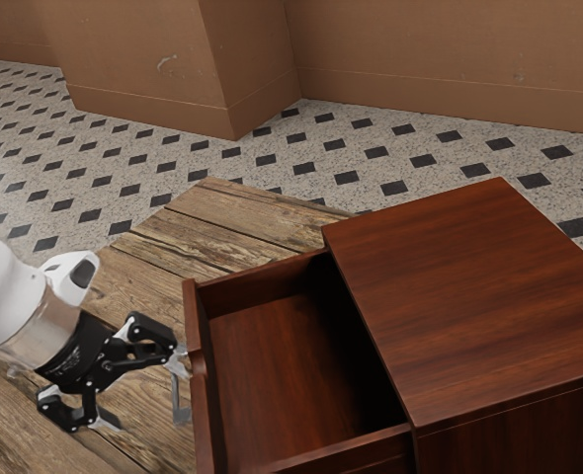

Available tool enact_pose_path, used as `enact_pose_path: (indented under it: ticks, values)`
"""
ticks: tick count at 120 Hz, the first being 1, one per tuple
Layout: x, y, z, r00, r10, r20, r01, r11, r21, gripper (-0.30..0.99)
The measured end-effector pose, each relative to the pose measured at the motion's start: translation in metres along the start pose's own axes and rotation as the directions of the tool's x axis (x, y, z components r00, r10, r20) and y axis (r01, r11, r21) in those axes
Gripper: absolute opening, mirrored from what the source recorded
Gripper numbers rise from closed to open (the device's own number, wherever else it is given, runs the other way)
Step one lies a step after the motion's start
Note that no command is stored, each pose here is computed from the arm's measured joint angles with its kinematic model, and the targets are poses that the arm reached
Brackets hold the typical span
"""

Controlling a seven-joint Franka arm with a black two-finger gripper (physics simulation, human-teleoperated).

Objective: Pull the drawer handle with one arm to open the drawer

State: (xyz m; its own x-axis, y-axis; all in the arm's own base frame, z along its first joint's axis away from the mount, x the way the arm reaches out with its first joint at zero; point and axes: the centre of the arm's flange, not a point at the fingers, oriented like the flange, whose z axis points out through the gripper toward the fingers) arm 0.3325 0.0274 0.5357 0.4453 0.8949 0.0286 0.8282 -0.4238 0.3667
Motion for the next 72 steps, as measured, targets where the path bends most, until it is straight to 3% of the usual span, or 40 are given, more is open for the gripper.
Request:
enact_pose_path:
  ticks: [19,46,72]
  values:
    - [0.001,-0.001,-0.002,1.0,-0.001,-0.01,0.001,1.0,0.006,0.69]
    - [0.002,0.004,-0.021,0.999,0.009,-0.053,-0.012,0.998,-0.054,0.69]
    - [0.012,0.04,-0.063,0.989,0.095,-0.116,-0.102,0.993,-0.051,0.69]
